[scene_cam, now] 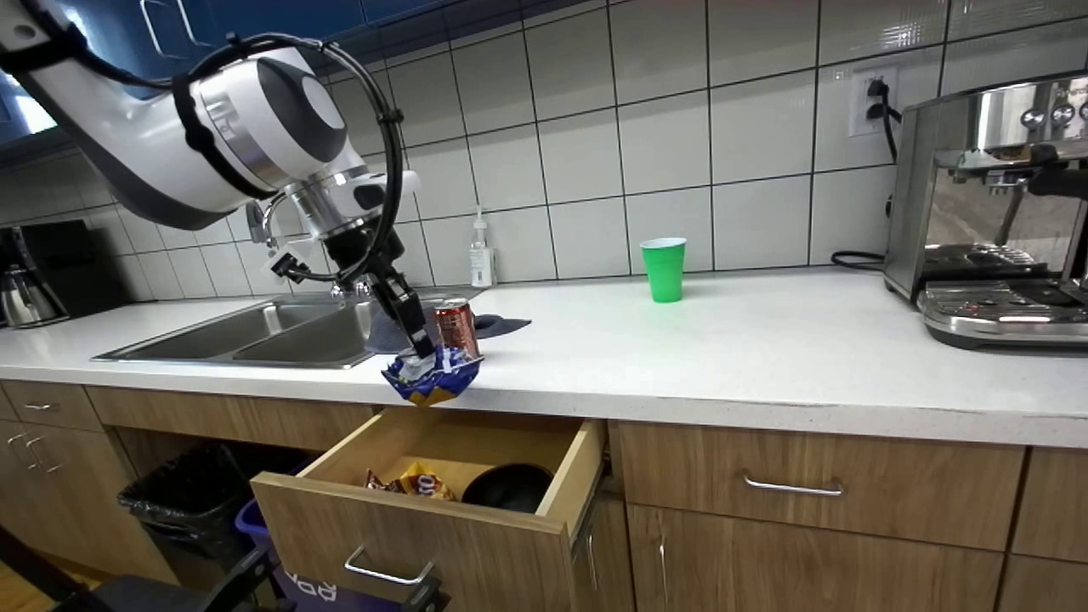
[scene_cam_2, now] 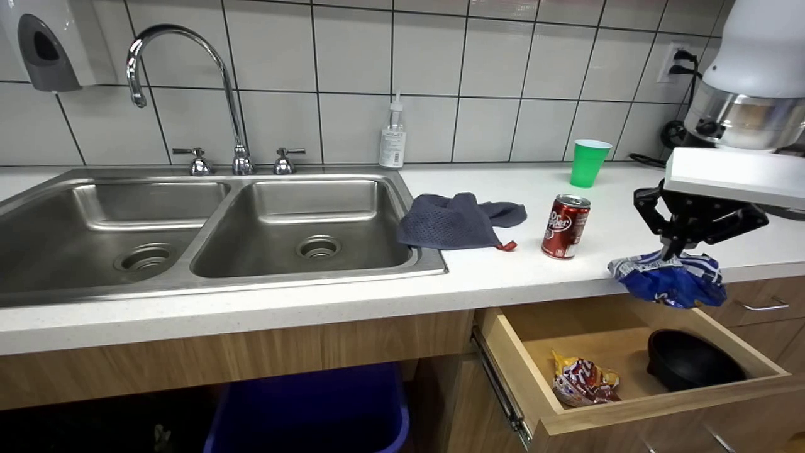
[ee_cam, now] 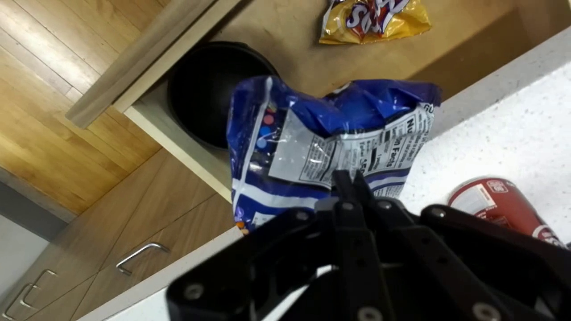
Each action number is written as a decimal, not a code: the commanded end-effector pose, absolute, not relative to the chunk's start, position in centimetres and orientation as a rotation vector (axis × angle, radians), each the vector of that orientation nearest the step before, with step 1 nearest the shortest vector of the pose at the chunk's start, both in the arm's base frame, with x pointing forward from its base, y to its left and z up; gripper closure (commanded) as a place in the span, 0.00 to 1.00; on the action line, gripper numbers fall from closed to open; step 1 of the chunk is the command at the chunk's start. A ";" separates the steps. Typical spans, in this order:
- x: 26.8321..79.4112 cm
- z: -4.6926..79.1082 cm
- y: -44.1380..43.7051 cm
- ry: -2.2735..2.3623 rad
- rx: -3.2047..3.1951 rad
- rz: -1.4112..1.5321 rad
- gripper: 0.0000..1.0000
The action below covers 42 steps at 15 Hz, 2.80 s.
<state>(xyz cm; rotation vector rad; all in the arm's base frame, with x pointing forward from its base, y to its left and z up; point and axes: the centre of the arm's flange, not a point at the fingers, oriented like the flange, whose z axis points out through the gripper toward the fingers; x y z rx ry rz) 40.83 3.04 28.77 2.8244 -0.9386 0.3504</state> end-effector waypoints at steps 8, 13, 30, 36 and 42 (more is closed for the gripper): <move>38.3 25.9 6.9 -0.757 2.859 0.260 1.00; 38.3 24.9 7.0 -0.738 2.859 0.223 1.00; 38.3 24.5 6.3 -0.745 2.856 0.191 0.30; 37.7 24.5 6.4 -0.746 2.857 0.184 0.00; 36.5 24.1 6.4 -0.726 2.876 0.127 0.00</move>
